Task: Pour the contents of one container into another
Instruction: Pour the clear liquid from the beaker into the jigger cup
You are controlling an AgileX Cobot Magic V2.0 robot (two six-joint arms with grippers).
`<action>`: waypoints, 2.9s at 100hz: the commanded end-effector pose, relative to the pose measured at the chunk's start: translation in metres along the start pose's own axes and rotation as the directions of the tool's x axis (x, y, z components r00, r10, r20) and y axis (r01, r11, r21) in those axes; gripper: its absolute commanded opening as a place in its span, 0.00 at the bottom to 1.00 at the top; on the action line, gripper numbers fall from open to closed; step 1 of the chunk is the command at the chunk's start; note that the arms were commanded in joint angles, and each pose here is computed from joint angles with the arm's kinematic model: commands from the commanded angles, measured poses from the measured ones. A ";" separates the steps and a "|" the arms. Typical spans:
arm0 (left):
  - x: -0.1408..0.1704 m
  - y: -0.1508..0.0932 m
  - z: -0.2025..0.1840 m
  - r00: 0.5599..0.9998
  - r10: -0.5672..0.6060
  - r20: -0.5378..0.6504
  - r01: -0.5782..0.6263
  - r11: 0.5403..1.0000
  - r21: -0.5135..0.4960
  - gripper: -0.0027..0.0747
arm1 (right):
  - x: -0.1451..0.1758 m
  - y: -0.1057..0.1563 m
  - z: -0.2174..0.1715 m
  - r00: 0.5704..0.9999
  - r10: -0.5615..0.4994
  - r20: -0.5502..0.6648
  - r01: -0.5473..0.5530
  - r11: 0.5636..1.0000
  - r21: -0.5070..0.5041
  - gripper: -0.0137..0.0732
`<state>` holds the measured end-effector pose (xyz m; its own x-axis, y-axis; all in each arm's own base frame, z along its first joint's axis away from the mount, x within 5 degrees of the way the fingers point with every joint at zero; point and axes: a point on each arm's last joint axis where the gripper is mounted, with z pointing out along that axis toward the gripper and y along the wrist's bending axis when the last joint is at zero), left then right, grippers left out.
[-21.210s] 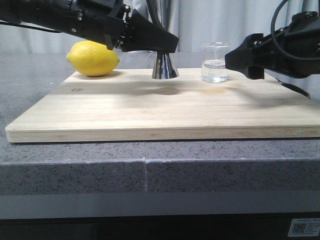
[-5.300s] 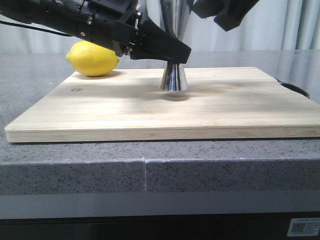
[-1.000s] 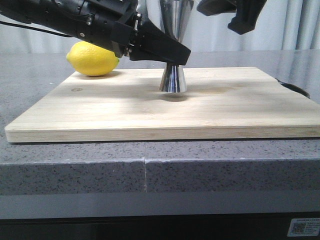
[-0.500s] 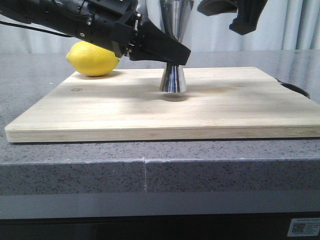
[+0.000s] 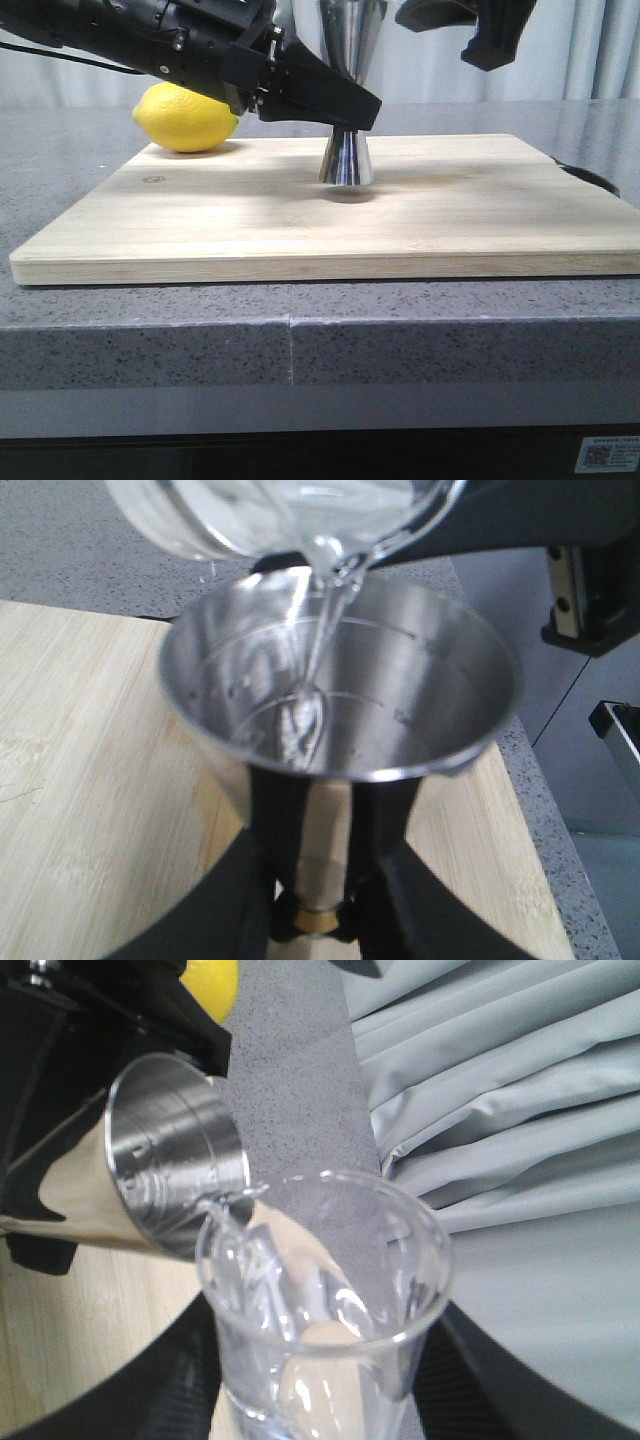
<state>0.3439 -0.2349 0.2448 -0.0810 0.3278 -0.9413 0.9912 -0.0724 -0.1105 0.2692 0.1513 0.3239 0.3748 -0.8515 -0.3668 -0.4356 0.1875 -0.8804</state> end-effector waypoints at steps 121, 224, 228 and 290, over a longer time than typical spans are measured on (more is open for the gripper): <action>-0.034 -0.016 -0.007 0.993 0.035 0.114 -0.042 0.997 0.063 0.02 | -0.007 -0.020 -0.013 0.997 -0.071 0.015 0.070 0.995 0.071 0.44; -0.034 -0.016 -0.007 0.993 0.033 0.114 -0.040 0.997 0.063 0.02 | -0.012 -0.034 -0.015 0.996 -0.093 0.014 0.091 0.989 0.116 0.44; -0.034 -0.016 -0.007 0.993 0.033 0.114 -0.040 0.997 0.063 0.02 | -0.012 -0.034 -0.015 0.995 -0.099 0.014 0.096 0.989 0.116 0.44; -0.034 -0.016 -0.007 0.993 0.033 0.114 -0.040 0.997 0.063 0.02 | -0.013 -0.034 -0.014 0.990 -0.139 0.011 0.137 0.984 0.115 0.44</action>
<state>0.3438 -0.2348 0.2447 -0.0826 0.3291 -0.9407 0.9911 -0.0722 -0.1123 0.2728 0.1521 0.3394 0.4250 -0.8681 -0.2566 -0.3501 0.1038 -0.9310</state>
